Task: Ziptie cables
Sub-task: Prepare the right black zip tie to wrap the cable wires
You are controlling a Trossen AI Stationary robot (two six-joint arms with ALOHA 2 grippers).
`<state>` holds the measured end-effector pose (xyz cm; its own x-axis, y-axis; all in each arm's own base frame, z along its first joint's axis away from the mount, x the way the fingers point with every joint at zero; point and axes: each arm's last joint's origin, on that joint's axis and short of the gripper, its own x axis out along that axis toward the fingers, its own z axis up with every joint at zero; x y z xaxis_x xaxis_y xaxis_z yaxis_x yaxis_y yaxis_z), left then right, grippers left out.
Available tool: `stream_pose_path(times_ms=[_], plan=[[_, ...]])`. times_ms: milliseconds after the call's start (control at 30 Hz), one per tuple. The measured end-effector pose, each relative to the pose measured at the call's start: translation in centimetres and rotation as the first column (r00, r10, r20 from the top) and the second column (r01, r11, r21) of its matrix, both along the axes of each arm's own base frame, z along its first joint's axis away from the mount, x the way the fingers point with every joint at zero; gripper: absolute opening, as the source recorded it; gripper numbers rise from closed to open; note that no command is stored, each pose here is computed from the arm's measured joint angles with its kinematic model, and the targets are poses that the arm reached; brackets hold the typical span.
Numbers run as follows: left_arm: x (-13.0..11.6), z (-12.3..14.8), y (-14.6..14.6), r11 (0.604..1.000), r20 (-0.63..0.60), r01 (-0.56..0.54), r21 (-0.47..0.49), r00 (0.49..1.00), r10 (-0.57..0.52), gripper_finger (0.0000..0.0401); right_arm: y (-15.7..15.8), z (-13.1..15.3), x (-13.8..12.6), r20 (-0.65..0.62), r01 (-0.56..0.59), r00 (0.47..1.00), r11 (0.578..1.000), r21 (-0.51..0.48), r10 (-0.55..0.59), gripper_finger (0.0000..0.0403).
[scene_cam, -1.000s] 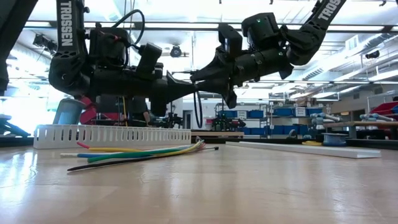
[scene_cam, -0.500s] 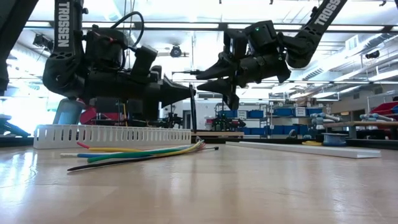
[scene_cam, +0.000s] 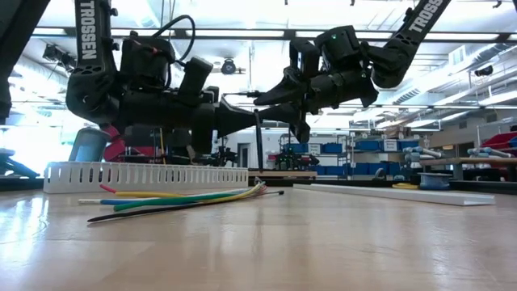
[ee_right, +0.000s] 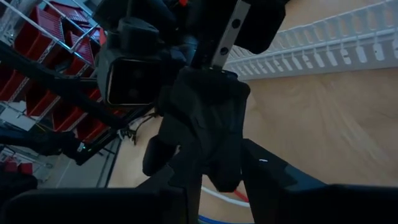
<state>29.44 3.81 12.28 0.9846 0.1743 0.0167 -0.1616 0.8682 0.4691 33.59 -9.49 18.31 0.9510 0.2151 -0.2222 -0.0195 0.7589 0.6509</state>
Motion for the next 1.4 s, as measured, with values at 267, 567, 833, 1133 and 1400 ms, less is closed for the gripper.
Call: stream_pose_path(times_ms=[267, 567, 833, 1133, 1400], plan=[[0.6, 0.3, 0.1, 1.000, -0.001, 0.000, 0.000, 1.000, 0.000, 0.0000, 0.0, 0.0, 0.0, 0.005, -0.002, 1.000, 1.000, -0.023, 0.002, 0.0083], [0.7, 0.2, 0.1, 1.000, -0.014, -0.002, -0.002, 1.000, 0.002, 0.0000, -0.1, 0.0, 0.0, 0.017, -0.006, 1.000, 0.997, -0.081, 0.008, 0.0002], [0.8, -0.1, -0.4, 1.000, -0.042, 0.012, -0.008, 0.999, -0.012, 0.0000, -1.7, 0.4, -0.4, 0.059, 0.062, 0.997, 0.992, -0.106, -0.056, 0.0000], [0.8, -0.1, -0.6, 1.000, -0.042, 0.020, -0.009, 0.999, -0.020, 0.0000, -2.9, 0.5, -0.8, 0.071, 0.100, 0.993, 0.990, -0.101, -0.093, 0.0000], [0.8, -0.1, -0.6, 1.000, -0.046, 0.008, -0.009, 0.999, -0.008, 0.0002, -2.8, 0.6, -0.9, 0.087, 0.021, 0.996, 0.992, -0.126, -0.010, 0.0009]])
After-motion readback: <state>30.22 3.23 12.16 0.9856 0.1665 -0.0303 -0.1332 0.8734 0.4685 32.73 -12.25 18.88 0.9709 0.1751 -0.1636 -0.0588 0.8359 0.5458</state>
